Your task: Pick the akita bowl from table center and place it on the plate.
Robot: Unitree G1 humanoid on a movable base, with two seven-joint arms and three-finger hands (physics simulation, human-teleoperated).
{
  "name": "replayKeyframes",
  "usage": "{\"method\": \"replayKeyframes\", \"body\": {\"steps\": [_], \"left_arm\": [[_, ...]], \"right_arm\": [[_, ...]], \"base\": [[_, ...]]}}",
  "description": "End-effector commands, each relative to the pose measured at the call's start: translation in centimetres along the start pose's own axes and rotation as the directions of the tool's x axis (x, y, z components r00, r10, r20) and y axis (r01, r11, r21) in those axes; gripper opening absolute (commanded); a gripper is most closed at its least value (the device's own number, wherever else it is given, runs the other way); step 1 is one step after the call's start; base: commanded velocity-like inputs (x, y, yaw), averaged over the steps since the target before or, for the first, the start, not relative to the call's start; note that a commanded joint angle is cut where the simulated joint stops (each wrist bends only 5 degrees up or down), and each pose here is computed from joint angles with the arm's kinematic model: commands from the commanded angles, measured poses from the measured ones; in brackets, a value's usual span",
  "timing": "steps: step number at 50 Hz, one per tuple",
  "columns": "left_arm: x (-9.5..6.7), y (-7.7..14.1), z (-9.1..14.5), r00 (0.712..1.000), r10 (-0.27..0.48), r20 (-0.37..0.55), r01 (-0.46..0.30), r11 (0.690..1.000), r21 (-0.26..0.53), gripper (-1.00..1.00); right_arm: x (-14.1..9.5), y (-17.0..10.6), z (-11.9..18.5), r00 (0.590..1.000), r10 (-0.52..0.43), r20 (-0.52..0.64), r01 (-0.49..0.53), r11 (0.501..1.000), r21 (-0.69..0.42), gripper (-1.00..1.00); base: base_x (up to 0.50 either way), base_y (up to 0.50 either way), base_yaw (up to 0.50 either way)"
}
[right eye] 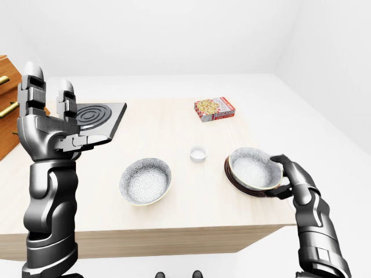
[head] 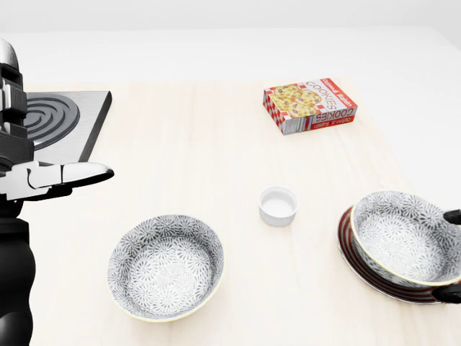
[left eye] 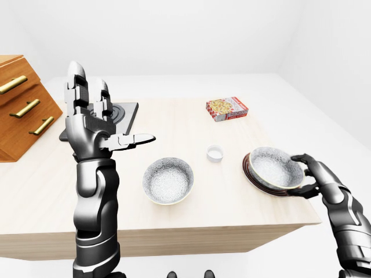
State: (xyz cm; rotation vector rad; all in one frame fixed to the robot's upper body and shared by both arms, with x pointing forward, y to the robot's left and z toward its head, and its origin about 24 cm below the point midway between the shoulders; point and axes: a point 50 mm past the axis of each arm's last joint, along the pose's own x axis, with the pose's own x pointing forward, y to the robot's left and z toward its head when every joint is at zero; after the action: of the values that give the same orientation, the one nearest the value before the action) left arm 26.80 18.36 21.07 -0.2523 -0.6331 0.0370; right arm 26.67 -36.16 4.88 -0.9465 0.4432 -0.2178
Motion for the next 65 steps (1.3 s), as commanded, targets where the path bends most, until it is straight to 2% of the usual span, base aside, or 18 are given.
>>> {"method": "replayKeyframes", "body": {"steps": [1,15,17,22,24,25,26,29,30,34,38,39,40,44,51,65], "left_arm": [[-0.1,0.0,0.0,1.0,0.001,0.0,-0.001,1.0,-0.001,1.0],[0.0,0.1,0.0,1.0,0.004,-0.002,-0.004,1.0,-0.004,1.0],[0.0,0.1,0.1,1.0,0.005,0.003,-0.005,1.0,-0.004,1.0],[0.1,0.1,0.3,1.0,0.004,0.012,-0.004,1.0,-0.006,1.0],[0.2,0.0,0.6,1.0,0.002,0.026,-0.002,1.0,-0.01,1.0],[0.2,0.0,0.6,1.0,0.002,0.026,-0.002,1.0,-0.01,1.0],[0.2,-0.1,0.8,0.999,0.002,0.034,-0.002,1.0,-0.013,1.0],[0.3,-0.2,1.2,0.999,0.001,0.049,0.0,1.0,-0.017,1.0],[0.4,-0.3,1.4,0.998,-0.001,0.061,0.002,1.0,-0.021,1.0],[0.4,-0.5,1.9,0.997,-0.005,0.08,0.007,1.0,-0.029,1.0],[0.2,-0.6,2.1,0.996,-0.009,0.089,0.012,0.999,-0.034,1.0],[0.2,-0.6,2.1,0.996,-0.009,0.088,0.012,0.999,-0.034,1.0],[0.2,-0.6,2.2,0.996,-0.009,0.09,0.012,0.999,-0.033,1.0],[0.2,-0.7,2.7,0.993,-0.012,0.114,0.017,0.999,-0.04,1.0],[0.2,-0.7,2.8,0.993,-0.011,0.119,0.016,0.999,-0.038,1.0],[0.2,-0.7,2.7,0.993,-0.01,0.114,0.014,0.999,-0.039,1.0]], "right_arm": [[-0.5,-0.5,-0.6,0.999,-0.032,-0.006,0.033,0.998,0.046,1.0],[-2.0,-1.6,0.1,0.999,-0.045,0.025,0.044,0.998,0.052,1.0],[-2.4,-1.9,0.7,0.998,-0.048,0.051,0.045,0.997,0.059,1.0],[-4.1,-2.8,4.7,0.975,-0.063,0.212,0.034,0.99,0.14,1.0],[-5.2,-3.3,7.1,0.94,-0.074,0.332,0.015,0.984,0.178,1.0],[-5.3,-3.4,7.2,0.939,-0.074,0.336,0.014,0.984,0.178,1.0],[-5.6,-3.6,9.9,0.898,-0.097,0.43,0.016,0.982,0.187,1.0],[-6.4,-4.2,13.3,0.825,-0.125,0.55,0.014,0.979,0.201,1.0],[-7.1,-4.8,14.8,0.78,-0.158,0.606,0.025,0.975,0.221,1.0],[-8.7,-5.8,17.5,0.677,-0.218,0.703,0.036,0.964,0.264,1.0],[-10.1,-5.8,20.2,0.569,-0.275,0.775,-0.01,0.94,0.342,1.0],[-10.1,-5.9,20.2,0.565,-0.277,0.777,-0.012,0.939,0.344,1.0],[-10.5,-5.8,20.5,0.545,-0.29,0.787,-0.027,0.932,0.362,1.0],[-10.8,-5.4,21.3,0.518,-0.305,0.799,-0.054,0.921,0.386,1.0],[-11.0,-5.1,21.2,0.514,-0.312,0.799,-0.082,0.909,0.408,1.0],[-12.5,-5.2,20.3,0.489,-0.302,0.818,-0.072,0.921,0.383,1.0]], "base": [[0.0,0.0,0.0],[0.0,0.0,0.0],[0.0,0.0,0.0],[0.0,0.0,0.0],[0.0,0.0,0.0],[0.0,0.0,0.0],[0.0,0.0,0.0],[0.0,0.0,0.0],[0.0,0.0,0.0],[0.0,0.0,0.0],[0.0,0.0,0.0],[0.0,0.0,0.0],[0.0,0.0,0.0],[0.0,0.0,0.0],[0.0,0.0,0.0],[0.0,0.0,0.0]]}}
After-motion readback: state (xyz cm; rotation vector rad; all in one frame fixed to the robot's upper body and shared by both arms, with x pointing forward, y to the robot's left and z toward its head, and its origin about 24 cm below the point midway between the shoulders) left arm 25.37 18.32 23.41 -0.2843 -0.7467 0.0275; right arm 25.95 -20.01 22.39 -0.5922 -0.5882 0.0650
